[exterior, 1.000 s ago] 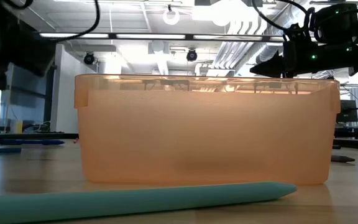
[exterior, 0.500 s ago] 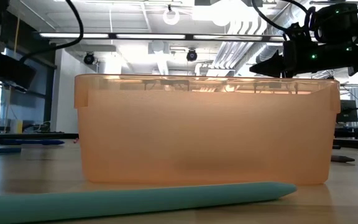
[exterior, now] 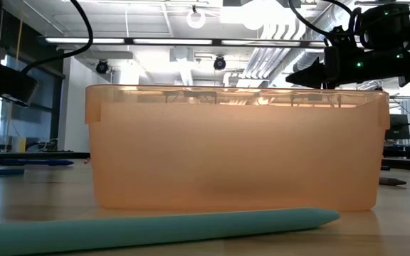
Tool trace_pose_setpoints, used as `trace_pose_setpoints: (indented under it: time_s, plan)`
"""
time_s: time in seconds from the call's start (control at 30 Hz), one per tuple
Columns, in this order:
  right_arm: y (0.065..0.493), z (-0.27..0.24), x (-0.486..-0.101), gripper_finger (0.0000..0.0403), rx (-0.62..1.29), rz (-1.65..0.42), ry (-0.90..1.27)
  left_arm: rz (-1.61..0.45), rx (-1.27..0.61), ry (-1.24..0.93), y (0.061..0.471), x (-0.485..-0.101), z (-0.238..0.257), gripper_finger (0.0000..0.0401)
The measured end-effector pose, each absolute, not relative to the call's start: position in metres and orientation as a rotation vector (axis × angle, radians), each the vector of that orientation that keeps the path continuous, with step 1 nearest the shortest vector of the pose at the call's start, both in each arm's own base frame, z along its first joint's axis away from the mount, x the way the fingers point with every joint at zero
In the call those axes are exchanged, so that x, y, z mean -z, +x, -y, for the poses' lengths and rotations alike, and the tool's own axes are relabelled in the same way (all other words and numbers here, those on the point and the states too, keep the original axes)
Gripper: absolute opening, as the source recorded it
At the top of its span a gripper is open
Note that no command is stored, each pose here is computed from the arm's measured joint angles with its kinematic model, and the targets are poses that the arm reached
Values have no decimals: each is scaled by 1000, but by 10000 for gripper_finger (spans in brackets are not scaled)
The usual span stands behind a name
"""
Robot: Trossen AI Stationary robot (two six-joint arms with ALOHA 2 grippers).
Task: Sort crayons/erasers/pens/pencils in bins
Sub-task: Put the light blue pencil into the blue bin
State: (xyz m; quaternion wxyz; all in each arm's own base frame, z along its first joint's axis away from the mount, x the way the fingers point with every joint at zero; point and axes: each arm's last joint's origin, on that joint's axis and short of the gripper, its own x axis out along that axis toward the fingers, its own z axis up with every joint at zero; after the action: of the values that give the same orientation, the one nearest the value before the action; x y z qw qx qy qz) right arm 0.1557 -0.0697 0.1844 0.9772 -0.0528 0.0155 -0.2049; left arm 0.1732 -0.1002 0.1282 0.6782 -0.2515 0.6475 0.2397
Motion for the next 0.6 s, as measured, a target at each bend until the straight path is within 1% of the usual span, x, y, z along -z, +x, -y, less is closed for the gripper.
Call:
trace_pose_setpoints:
  time_s: [0.2, 0.3, 0.6]
  plan:
    - [156, 70, -184, 0, 413, -31, -107, -1471, -509, -559, 176, -128, 97, 26]
    - [156, 70, -184, 0, 413, -32, -108, -1478, -486, -547, 180, -131, 95, 13]
    - [156, 70, -184, 0, 413, -35, -108, -1438, -463, -507, 195, -143, 88, 10]
